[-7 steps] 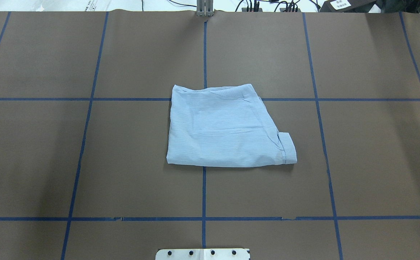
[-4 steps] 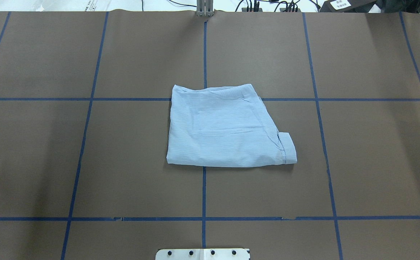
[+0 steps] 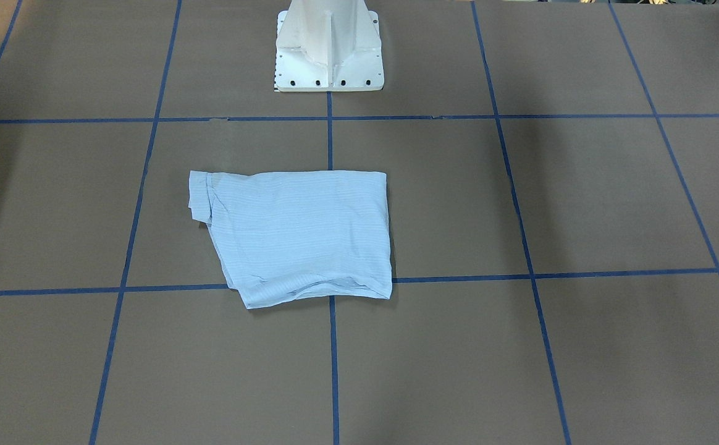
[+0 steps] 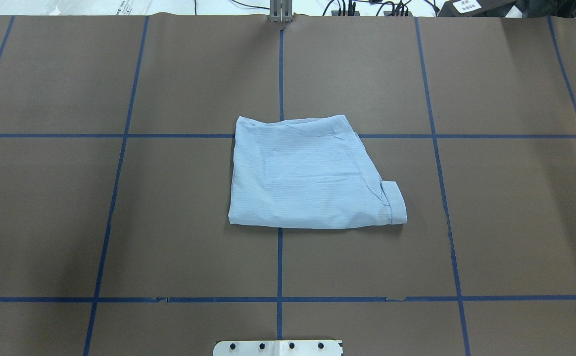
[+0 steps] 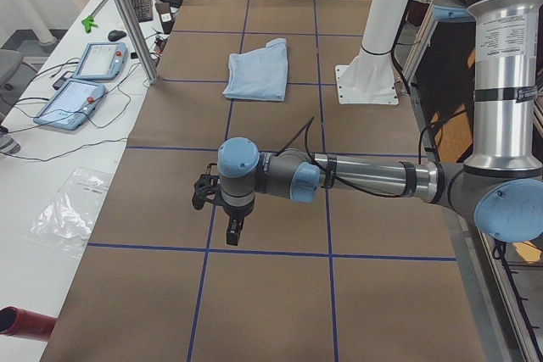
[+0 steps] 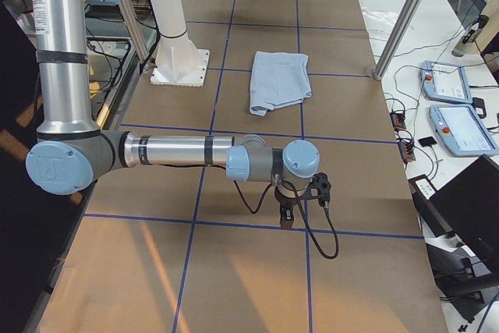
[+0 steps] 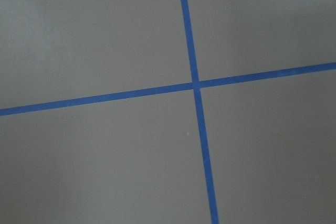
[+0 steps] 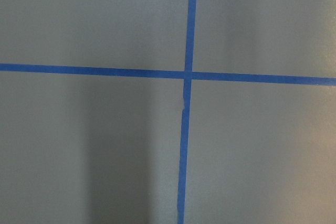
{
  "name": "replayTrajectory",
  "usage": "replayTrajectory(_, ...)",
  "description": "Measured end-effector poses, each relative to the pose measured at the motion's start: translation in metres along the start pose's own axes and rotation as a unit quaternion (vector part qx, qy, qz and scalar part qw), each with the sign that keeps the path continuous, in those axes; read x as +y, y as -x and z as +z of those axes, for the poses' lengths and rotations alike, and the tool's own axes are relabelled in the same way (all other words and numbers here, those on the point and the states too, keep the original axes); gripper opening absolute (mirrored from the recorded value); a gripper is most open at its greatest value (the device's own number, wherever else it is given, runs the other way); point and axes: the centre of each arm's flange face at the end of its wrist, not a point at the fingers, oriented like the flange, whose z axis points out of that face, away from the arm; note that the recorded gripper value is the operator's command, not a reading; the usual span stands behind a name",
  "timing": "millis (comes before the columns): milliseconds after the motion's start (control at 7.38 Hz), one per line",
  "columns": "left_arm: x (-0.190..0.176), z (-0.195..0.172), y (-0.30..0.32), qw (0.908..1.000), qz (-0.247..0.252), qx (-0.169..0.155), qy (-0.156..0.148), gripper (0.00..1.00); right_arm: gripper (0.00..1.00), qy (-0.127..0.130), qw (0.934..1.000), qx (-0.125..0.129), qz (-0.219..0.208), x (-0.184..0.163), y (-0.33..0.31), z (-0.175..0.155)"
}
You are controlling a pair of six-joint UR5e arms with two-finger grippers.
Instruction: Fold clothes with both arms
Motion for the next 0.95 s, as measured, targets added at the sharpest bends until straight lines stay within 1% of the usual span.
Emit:
replayTrajectory(407,0.006,0.001,0.002,1.0000,-0.004,0.002,0.008,1.00,1.00,-0.012,0.9999,0.008,0.002,0.000,0.010,-0.012)
replayTrajectory(678,0.007,0.002,0.004,1.0000,-0.004,0.002,0.009,1.00,1.00,-0.020,0.9996,0.012,0.017,0.001,0.017,-0.019)
replayTrajectory(949,0.008,0.003,0.005,0.9999,-0.005,0.001,0.009,1.00,1.00,-0.016,0.9995,0.009,0.027,0.009,0.013,-0.014)
